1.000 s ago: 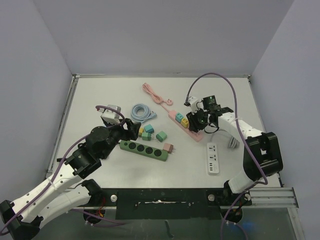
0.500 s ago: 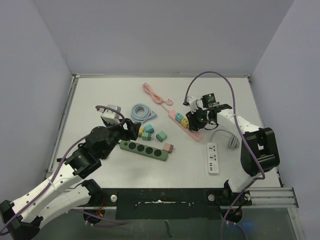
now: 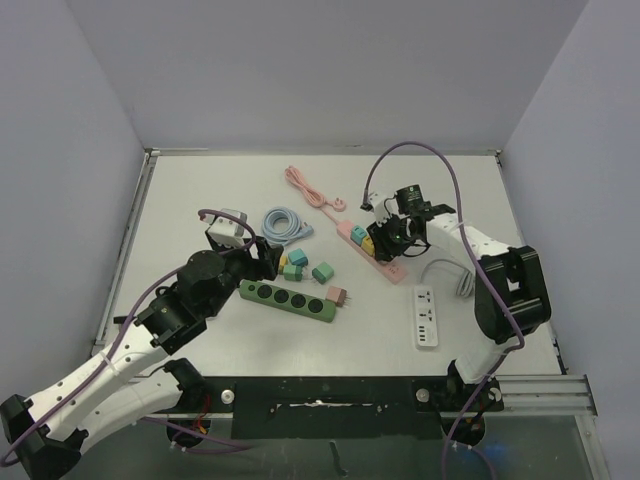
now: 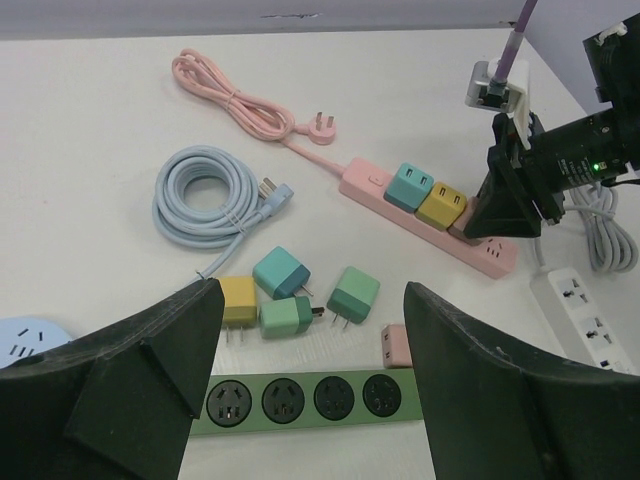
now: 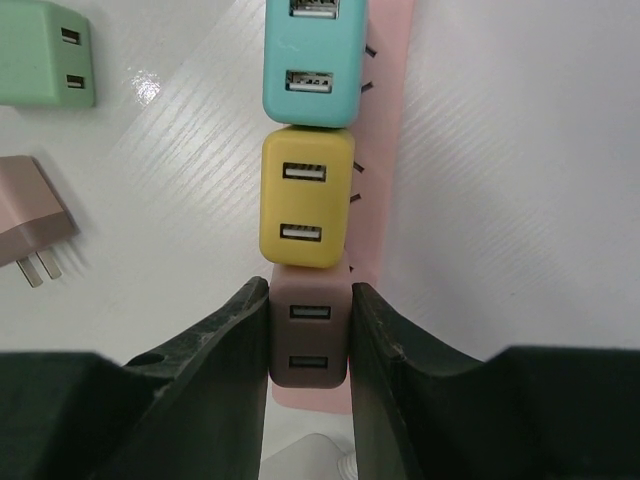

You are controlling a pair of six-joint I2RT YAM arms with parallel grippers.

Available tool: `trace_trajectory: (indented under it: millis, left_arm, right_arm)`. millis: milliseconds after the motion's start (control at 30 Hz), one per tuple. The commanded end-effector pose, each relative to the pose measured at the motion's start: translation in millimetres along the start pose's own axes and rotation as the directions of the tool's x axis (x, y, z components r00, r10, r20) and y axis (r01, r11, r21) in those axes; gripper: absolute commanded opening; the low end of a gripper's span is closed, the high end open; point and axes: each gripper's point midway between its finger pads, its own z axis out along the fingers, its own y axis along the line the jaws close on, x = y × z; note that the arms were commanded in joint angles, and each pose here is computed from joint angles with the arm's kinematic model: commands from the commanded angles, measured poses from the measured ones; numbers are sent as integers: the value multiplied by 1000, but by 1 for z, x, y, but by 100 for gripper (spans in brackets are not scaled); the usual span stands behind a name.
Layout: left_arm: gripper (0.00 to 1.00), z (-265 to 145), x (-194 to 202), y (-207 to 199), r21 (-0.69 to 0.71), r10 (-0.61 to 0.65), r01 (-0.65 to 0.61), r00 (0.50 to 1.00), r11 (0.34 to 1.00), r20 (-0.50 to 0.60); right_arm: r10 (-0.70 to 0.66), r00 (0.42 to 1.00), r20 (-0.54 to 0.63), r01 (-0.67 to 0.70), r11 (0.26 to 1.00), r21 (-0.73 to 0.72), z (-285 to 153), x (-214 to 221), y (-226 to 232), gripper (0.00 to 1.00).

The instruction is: Insert the plug

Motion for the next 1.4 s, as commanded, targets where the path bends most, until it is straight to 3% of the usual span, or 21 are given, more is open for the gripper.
trace_trajectory:
  millis: [0, 267, 400, 633, 700, 867, 1133, 1367]
  left_arm:
    - [72, 1, -16, -1, -3, -6, 6, 998, 1000, 56]
    - [72, 1, -15, -2, 2, -10, 10, 998, 1000, 55]
    - [72, 1, -16, -2, 2, -12, 11, 998, 1000, 55]
    - [72, -1, -16, -1, 2, -14, 14, 998, 1000, 57]
    - [72, -1, -16, -2, 5, -16, 16, 998, 1000, 59]
    - [72, 2, -15, -3, 7, -11, 11, 999, 1000, 50]
    - [72, 4, -14, -4, 9, -6, 5, 999, 1000, 42]
    - [72, 3, -13, -4, 9, -6, 6, 999, 1000, 40]
  right_arm:
    - [4, 985, -175, 12, 996, 91, 26, 47, -22, 0]
    - [10, 986, -165, 7, 995, 100, 29, 49, -18, 0]
    - [26, 994, -105, -10, 989, 150, 23, 29, -23, 2]
    - [60, 993, 103, -74, 986, 146, -19, -28, -14, 43]
    - [62, 988, 144, -83, 986, 143, -31, -37, -11, 50]
    - [66, 986, 150, -85, 989, 118, -44, -36, -1, 51]
    - [69, 996, 56, -74, 994, 84, -30, -14, 4, 52]
    - [54, 999, 3, -55, 998, 37, -17, -5, 10, 44]
